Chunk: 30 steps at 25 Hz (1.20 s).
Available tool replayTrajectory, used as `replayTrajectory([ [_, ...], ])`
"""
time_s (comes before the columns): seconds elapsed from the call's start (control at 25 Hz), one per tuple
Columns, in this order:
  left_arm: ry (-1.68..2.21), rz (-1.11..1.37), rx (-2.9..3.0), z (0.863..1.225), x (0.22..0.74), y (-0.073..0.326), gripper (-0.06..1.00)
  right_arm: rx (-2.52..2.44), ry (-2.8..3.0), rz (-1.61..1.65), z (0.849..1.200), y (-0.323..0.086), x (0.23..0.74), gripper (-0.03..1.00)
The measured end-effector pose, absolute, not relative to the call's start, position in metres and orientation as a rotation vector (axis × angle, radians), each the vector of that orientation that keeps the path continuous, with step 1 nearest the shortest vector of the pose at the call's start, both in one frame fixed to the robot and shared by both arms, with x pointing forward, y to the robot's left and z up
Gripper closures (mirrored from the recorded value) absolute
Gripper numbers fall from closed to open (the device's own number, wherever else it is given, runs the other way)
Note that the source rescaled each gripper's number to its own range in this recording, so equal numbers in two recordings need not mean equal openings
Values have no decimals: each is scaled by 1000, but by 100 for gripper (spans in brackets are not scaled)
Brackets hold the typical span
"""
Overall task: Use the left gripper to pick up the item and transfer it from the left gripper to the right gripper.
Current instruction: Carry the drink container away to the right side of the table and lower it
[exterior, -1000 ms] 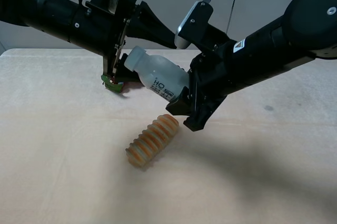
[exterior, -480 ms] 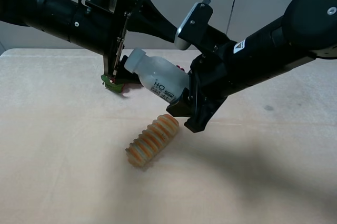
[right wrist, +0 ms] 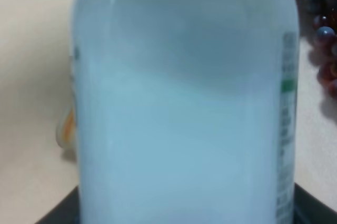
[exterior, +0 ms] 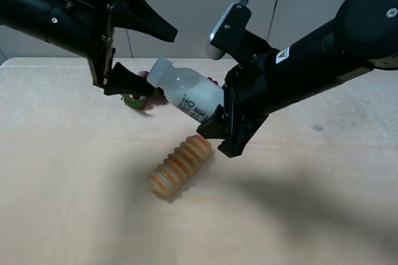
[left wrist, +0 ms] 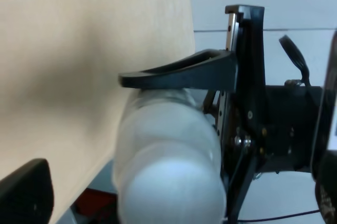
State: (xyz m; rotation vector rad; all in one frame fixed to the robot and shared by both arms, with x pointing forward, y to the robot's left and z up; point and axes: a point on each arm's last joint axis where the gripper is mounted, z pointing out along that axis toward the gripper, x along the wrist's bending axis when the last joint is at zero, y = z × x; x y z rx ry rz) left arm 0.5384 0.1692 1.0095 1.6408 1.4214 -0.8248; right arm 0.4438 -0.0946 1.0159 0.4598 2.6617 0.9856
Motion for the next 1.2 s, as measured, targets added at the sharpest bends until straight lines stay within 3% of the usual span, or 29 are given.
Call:
replayTrajectory([
  [0.28,1446,-592,1617,1045,535,223,-5,460,2662,986,1016,-95,444,88],
  [0.52,1453,-294,1636,1096,500,261,-5,460,2662,986,1016,-95,444,88],
  [0.8,1407,22,1710,1148,433,265,-5,460,2662,986,1016,-95,444,88],
  [1.2,1482,473,1676,1182,342,276,-5,469,2665,987,1016,-95,443,88],
])
